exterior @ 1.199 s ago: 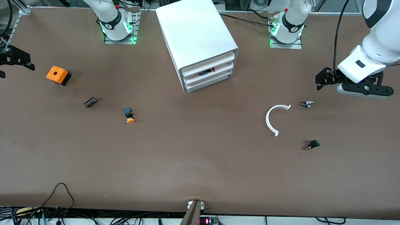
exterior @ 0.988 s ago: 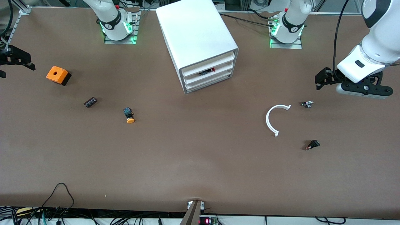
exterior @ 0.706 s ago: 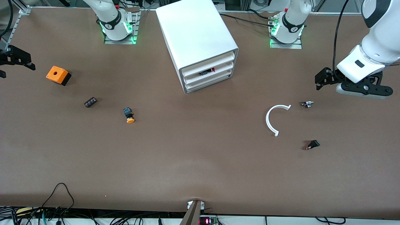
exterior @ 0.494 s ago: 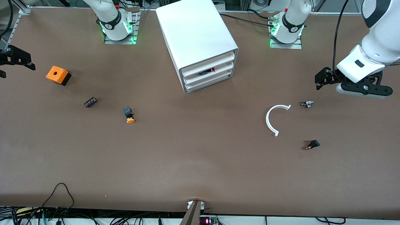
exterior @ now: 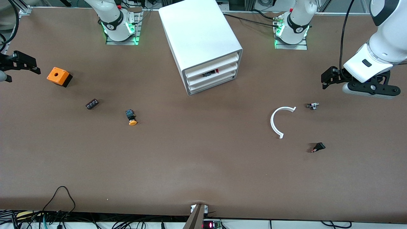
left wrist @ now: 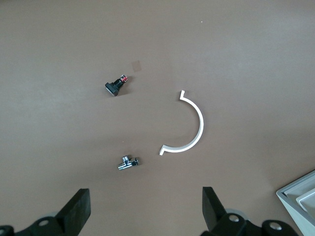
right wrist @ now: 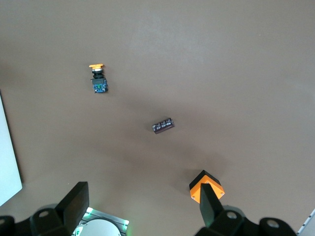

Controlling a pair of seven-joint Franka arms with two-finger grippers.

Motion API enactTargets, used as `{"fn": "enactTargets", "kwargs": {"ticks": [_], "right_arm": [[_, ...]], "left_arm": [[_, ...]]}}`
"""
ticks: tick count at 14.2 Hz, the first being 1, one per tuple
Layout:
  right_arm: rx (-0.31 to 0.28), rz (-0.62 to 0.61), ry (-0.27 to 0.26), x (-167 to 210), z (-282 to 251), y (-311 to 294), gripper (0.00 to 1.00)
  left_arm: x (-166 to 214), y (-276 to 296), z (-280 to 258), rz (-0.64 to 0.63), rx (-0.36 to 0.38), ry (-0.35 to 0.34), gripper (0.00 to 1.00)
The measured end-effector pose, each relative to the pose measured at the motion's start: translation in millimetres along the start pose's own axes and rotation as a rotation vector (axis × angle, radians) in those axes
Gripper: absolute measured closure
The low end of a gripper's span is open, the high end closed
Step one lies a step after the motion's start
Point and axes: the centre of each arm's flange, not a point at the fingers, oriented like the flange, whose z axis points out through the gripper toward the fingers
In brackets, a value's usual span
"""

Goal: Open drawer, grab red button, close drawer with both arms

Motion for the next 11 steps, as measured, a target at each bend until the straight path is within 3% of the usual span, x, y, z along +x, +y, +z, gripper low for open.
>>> {"fn": "enactTargets", "kwargs": {"ticks": [11], "right_arm": [[0.039,-0.055,-0.127,50,74,-16,0.0]], "left_arm": [[0,-1,0,0.0,0.0,-0.003,0.0]]}}
